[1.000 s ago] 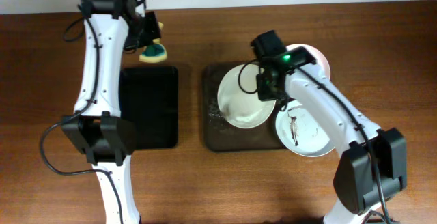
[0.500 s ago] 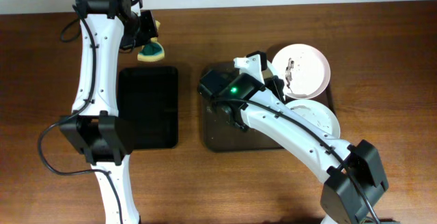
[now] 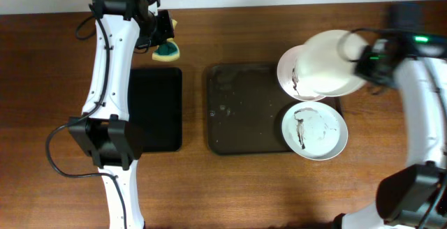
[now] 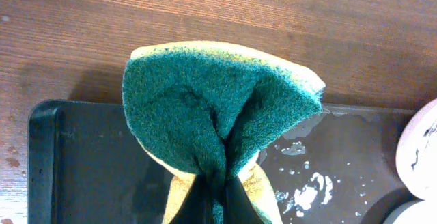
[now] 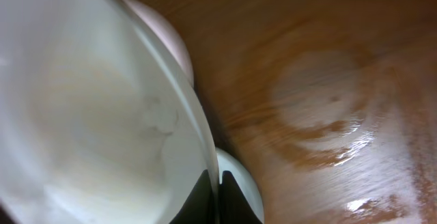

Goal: Clean dirty plates on tray and stack at the side
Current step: 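Lift the left white plate with the right gripper and place it right of the tray, then grasp the front white plate with the right gripper and drag it to tray center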

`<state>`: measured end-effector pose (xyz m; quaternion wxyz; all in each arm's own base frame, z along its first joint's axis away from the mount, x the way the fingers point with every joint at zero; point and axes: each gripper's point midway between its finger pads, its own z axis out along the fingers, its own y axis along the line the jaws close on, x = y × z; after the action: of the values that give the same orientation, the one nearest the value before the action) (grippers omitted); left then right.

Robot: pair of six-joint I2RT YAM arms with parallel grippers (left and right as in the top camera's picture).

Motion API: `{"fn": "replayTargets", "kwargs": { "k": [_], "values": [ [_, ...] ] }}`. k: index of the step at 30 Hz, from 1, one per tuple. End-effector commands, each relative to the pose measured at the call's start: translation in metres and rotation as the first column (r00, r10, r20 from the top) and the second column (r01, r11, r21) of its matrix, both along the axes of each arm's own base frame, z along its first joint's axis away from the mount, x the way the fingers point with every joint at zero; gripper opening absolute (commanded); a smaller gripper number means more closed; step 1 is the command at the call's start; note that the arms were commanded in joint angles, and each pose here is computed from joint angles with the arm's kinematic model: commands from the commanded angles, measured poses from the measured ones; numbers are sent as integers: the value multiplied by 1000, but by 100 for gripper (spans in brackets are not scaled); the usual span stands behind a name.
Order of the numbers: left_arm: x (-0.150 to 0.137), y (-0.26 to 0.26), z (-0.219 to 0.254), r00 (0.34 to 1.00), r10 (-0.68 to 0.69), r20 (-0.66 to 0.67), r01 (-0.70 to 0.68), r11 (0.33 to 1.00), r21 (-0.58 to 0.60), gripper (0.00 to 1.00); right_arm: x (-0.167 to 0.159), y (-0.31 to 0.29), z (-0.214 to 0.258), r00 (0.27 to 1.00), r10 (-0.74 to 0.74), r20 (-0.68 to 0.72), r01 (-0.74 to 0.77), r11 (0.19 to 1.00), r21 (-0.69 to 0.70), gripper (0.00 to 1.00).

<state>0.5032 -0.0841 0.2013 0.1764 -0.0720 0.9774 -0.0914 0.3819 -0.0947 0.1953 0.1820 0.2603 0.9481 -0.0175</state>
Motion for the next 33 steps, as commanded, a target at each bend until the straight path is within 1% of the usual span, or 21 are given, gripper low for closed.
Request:
{"fn": "replayTargets", "kwargs": {
  "k": [1,2,4,6,13,15,17,18,20,22,23,25,26,27,28,29,31,33],
  "values": [
    [3,0,10,999,-14,33,15,1000,-8,0,-21,-80,11,982,-176,73,170,982,84,4],
    [3,0,10,999,-14,35,15,1000,-8,0,-28,-100,6,972,-228,66,222,971,86,4],
    [5,-1,11,999,-14,44,15,1000,-9,0,-43,-144,-18,942,-336,29,330,936,121,4],
    [6,-1,12,999,-14,49,15,1000,-9,0,-48,-164,-44,926,-377,-16,376,916,139,4],
    [8,-1,13,998,-14,58,15,1000,-10,0,-40,-177,-139,918,-355,-179,385,907,174,4],
    [9,-1,13,998,-14,62,15,1000,-11,0,-38,-179,-152,915,-354,-191,387,906,172,5],
    [10,-1,13,998,-14,66,15,1000,-11,0,-38,-183,-152,915,-356,-188,386,910,153,20],
    [10,-1,14,998,-14,67,15,1000,-12,0,-37,-180,-151,917,-351,-188,382,908,170,24],
    [11,-1,14,998,-14,69,15,1000,-12,0,-32,-167,-134,941,-298,-164,330,916,229,28],
    [11,-2,14,998,-15,69,16,1000,-12,0,-33,-155,-98,950,-274,-148,302,927,224,30],
    [10,-2,14,998,-15,68,16,1000,-12,0,-34,-137,-73,967,-218,-135,244,943,225,31],
    [10,-3,14,998,-18,68,18,1000,-13,0,-39,-104,-48,983,-121,-138,150,962,227,33],
    [10,-5,14,997,-21,68,23,1000,-15,0,-42,-74,-37,987,-27,-159,64,971,230,36],
    [10,-6,14,997,-23,67,24,1000,-15,0,-47,-47,-35,979,47,-200,4,969,248,36],
    [9,-8,14,997,-45,70,46,999,-11,0,-53,-20,-42,958,134,-252,-62,960,274,36],
    [9,-9,14,995,-70,73,71,997,-11,0,-59,-2,-54,937,190,-292,-101,950,296,36],
    [8,-9,14,995,-73,70,74,997,-9,0,-78,24,-88,890,262,-372,-134,933,335,36],
    [8,-9,14,995,-76,71,77,997,-7,0,-97,33,-117,857,282,-432,-129,928,350,36]
  ]
}}
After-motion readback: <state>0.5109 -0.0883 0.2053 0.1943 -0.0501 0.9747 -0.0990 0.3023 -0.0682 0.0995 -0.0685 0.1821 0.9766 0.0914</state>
